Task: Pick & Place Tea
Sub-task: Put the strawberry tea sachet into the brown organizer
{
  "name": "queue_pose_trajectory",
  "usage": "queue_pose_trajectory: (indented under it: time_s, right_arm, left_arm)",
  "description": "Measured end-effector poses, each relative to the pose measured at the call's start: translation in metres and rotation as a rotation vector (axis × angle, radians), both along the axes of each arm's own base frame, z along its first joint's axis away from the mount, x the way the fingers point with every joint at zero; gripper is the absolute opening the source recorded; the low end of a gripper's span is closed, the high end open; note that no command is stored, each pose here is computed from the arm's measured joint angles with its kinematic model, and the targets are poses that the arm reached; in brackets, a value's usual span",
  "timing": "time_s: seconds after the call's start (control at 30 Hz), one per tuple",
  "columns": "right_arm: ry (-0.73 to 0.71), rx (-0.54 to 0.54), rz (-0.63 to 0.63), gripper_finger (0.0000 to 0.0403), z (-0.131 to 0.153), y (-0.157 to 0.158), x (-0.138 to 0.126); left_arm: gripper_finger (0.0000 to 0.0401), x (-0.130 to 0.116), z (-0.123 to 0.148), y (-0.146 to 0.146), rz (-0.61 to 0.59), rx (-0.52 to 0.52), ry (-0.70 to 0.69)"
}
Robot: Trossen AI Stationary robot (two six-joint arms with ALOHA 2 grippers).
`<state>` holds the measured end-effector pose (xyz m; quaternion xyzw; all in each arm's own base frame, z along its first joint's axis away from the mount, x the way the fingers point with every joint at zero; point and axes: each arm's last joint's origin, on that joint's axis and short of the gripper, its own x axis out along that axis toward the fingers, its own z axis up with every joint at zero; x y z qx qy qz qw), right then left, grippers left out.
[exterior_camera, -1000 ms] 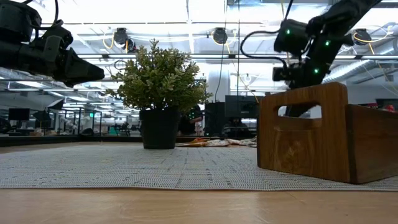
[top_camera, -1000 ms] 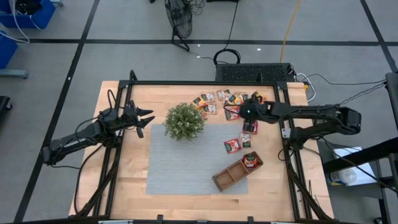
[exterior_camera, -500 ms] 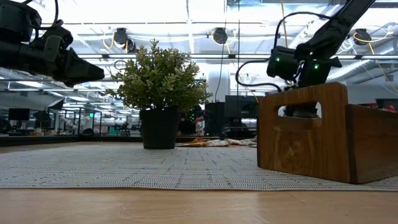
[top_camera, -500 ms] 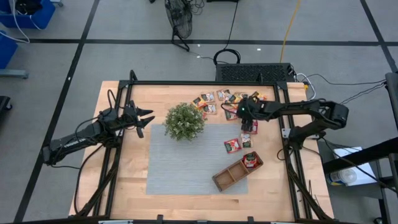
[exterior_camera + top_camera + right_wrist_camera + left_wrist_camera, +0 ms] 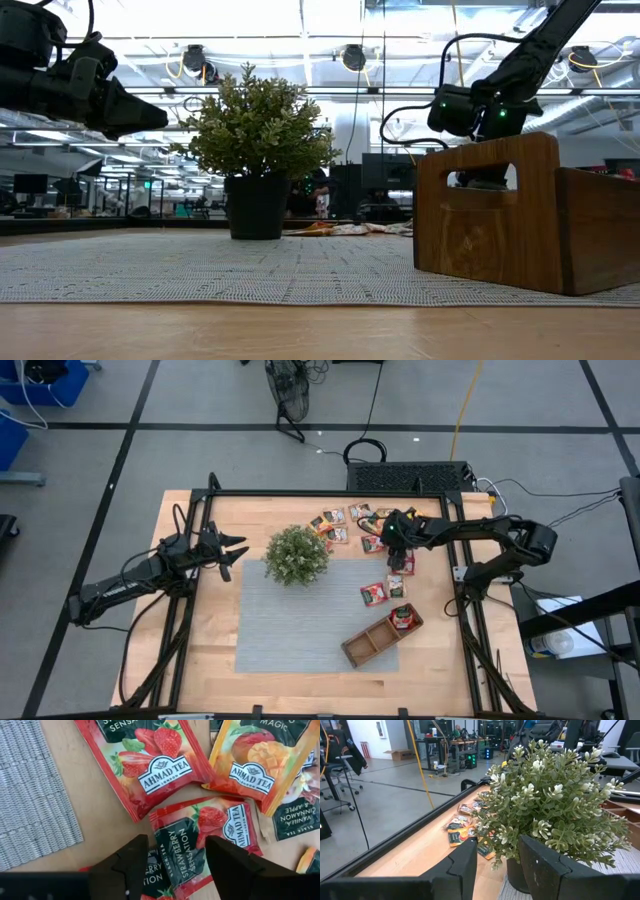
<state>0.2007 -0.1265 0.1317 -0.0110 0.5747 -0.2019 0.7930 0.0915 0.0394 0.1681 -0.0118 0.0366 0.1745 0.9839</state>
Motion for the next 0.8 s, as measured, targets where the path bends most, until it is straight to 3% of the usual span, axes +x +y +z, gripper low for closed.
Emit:
queue_pose_trajectory:
  time_s: [0.53, 0.8]
  right_arm:
    - [0.014, 0.003, 0.001, 0.0011, -0.0017, 0.0006, -0.0012]
    - [0.021, -0.003, 0.057, 0.0, -0.0016, 0.0081, 0.0033]
  left_arm:
    - [0.0147, 0.0, 0.0001, 0.0, 0.0, 0.0, 0.0]
    - [0.0147, 0.0, 0.0001, 0.0, 0.0, 0.0, 0.0]
